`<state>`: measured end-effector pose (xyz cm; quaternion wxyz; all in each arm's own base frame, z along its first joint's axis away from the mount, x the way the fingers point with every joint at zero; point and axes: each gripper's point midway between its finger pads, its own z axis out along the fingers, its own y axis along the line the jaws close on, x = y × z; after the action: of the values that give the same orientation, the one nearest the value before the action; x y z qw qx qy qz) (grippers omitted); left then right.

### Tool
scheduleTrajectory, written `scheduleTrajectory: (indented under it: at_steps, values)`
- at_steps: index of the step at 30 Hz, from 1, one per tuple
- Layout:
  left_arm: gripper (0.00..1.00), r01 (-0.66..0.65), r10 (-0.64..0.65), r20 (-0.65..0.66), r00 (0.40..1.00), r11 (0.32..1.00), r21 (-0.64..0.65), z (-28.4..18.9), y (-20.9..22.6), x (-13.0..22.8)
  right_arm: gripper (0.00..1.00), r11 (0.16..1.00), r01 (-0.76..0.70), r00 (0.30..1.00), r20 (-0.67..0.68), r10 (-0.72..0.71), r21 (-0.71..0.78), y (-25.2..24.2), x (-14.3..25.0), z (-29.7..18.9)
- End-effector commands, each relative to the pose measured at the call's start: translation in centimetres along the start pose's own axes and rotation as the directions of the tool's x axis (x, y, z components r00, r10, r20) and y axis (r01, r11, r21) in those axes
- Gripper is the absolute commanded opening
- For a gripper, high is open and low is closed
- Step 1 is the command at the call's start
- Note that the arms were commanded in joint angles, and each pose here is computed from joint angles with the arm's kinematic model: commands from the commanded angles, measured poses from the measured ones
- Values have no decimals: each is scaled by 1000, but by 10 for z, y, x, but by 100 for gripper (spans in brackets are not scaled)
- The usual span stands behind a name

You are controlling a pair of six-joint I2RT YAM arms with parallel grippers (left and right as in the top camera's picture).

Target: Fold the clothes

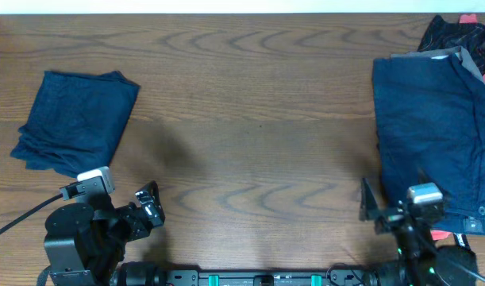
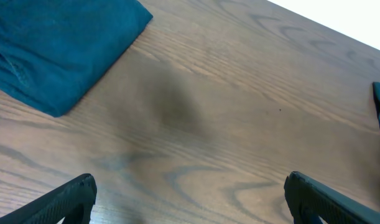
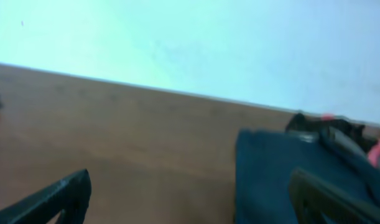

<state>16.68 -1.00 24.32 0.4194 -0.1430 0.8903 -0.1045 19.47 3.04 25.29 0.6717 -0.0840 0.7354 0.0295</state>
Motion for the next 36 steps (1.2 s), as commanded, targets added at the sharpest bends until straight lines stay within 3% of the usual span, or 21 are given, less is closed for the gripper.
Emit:
scheduleTrajectory:
  at_steps: [1,12,19,36]
  values:
    - [98,-15,15,1,1000,1000,-3,0,0,0,99,999,50,999,21,-50,18,-2,14,15]
    - [98,-16,16,1,1000,1000,-3,0,0,0,99,995,89,982,165,-94,41,0,50,53]
    - [98,-15,15,1,1000,1000,-3,0,0,0,99,977,210,977,32,-209,-44,14,91,58]
    - [98,-16,16,1,1000,1000,-3,0,0,0,99,983,180,983,40,-178,-43,14,89,58]
